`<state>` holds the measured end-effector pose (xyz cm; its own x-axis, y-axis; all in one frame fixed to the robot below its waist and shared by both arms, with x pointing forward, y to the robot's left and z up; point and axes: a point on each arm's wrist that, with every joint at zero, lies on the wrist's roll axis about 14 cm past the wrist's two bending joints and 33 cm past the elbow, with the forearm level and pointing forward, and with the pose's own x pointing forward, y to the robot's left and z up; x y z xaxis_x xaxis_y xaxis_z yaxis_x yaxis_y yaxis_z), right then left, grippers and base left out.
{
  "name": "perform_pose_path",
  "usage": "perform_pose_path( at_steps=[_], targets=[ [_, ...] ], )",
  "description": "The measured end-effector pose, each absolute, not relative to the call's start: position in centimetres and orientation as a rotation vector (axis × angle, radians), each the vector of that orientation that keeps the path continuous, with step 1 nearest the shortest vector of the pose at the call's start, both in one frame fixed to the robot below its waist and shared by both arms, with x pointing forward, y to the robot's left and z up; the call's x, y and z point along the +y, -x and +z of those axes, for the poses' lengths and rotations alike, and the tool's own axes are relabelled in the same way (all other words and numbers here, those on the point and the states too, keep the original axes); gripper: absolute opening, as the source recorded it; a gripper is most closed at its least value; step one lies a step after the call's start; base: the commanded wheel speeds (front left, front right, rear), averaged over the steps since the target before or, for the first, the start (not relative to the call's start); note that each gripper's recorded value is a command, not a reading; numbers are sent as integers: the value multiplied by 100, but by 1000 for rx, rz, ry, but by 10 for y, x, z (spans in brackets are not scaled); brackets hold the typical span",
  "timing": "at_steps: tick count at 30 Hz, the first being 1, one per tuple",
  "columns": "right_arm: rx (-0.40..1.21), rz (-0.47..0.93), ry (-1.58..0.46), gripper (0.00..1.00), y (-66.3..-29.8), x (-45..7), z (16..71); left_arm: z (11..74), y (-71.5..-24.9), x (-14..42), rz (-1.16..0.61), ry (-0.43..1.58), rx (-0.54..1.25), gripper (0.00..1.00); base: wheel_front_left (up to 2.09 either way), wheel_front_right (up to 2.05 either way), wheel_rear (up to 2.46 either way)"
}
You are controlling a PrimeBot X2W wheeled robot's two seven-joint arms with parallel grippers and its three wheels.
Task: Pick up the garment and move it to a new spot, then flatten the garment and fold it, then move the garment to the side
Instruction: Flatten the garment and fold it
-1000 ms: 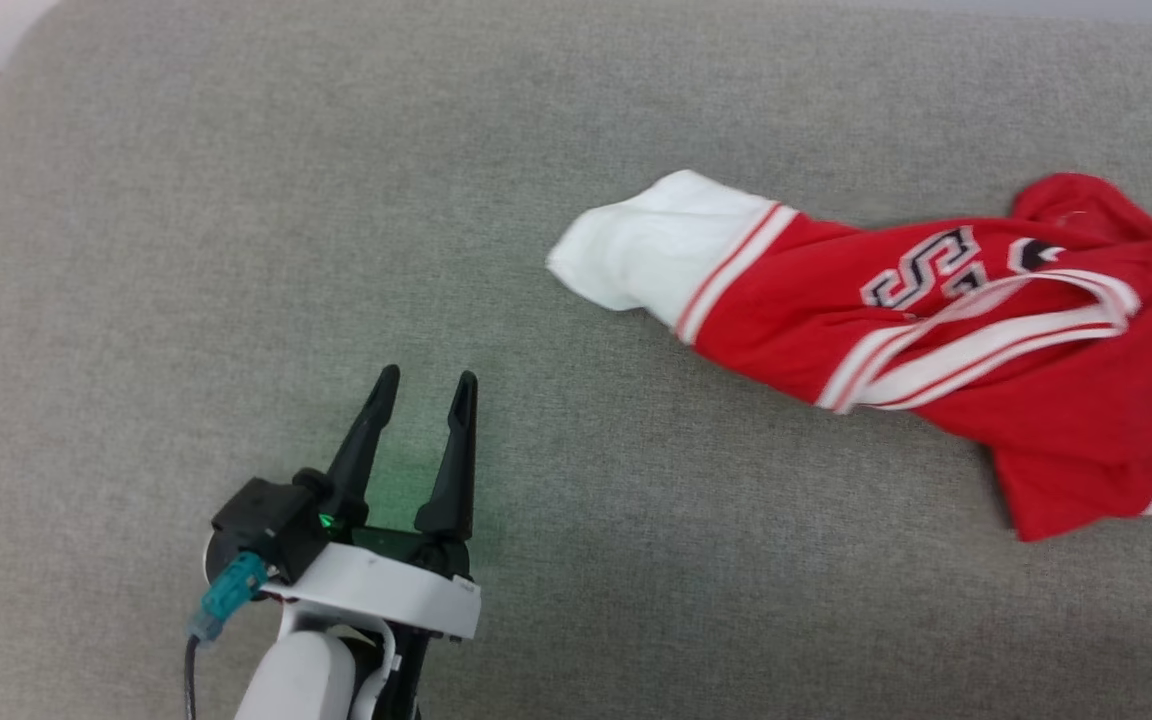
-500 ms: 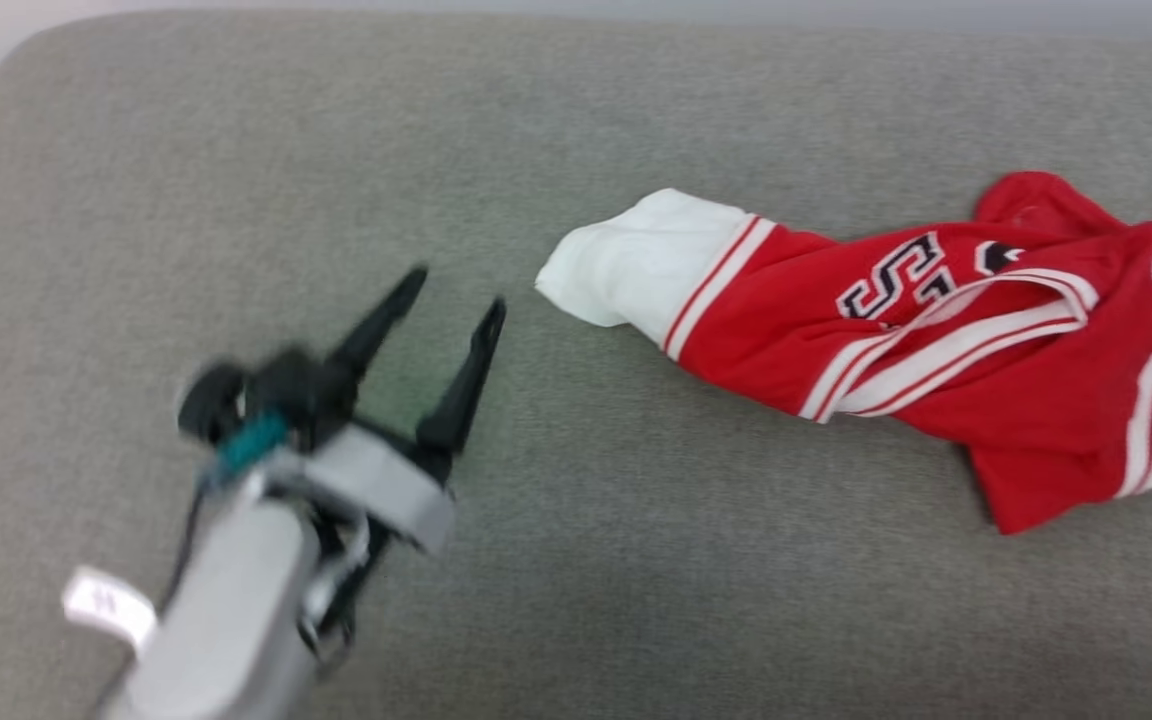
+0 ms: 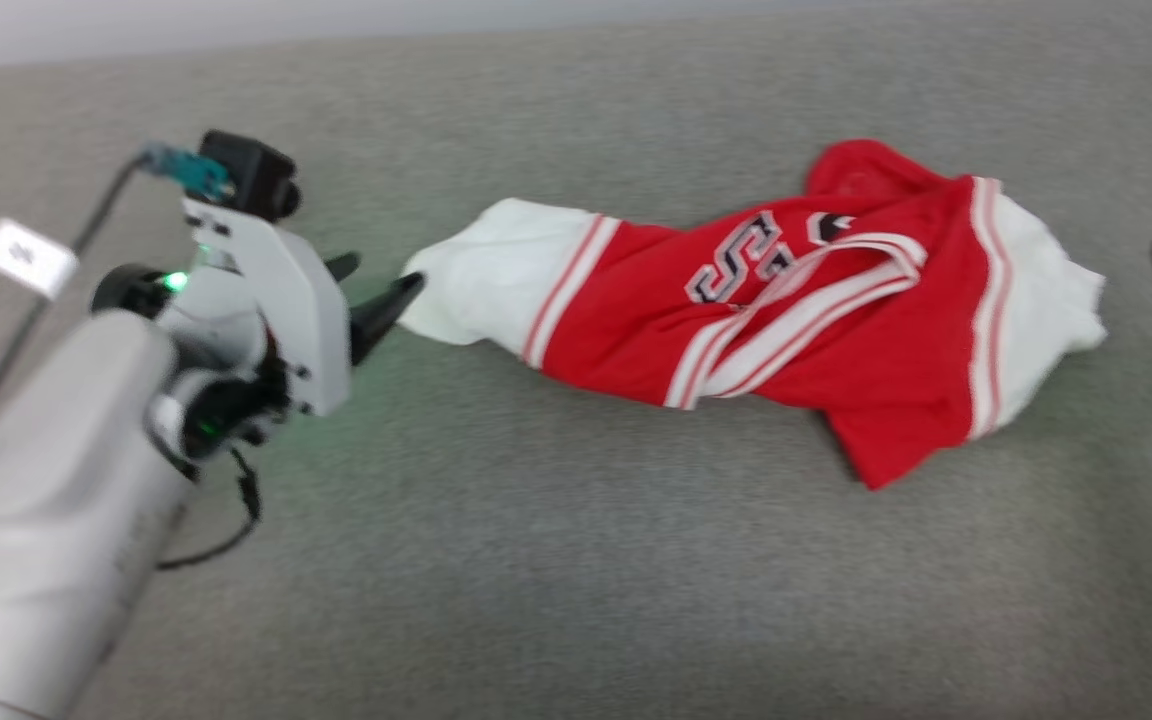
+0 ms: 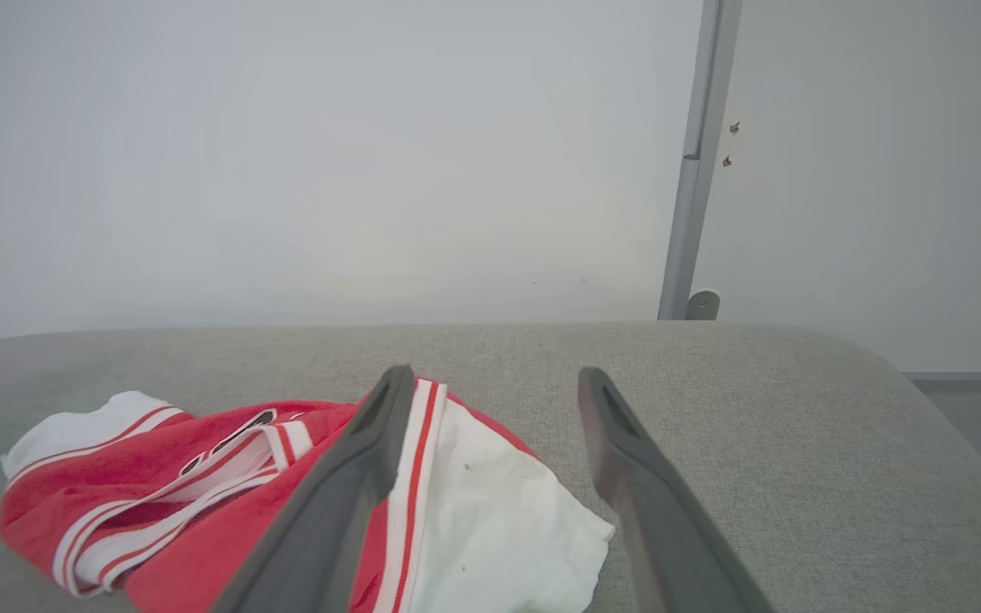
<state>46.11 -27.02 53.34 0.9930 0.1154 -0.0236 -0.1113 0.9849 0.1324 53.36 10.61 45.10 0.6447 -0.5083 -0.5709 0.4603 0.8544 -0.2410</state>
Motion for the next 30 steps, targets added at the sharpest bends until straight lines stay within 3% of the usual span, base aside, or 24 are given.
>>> perform_pose_path(
  at_steps=[4,11,12,13,14,19,30],
  targets=[
    [32,86,-136,100,-446,-278,534,428,-532,107,-554,80,893,100,0,0,0],
    [36,20,-130,100,-428,-299,535,408,-532,71,-621,122,1012,100,0,0,0],
    [39,14,-133,100,-427,-301,534,406,-531,68,-630,125,1018,80,0,0,0],
    [42,10,-134,100,-427,-303,533,404,-531,65,-636,128,1020,43,0,0,0],
    [43,6,-136,100,-427,-304,532,404,-532,63,-638,139,1012,0,0,0,0],
    [38,15,-137,100,-432,-302,534,409,-539,79,-590,170,955,0,0,0,0],
    [63,75,-161,100,-443,-280,525,419,-543,187,-349,111,883,0,0,0,0]
  ],
)
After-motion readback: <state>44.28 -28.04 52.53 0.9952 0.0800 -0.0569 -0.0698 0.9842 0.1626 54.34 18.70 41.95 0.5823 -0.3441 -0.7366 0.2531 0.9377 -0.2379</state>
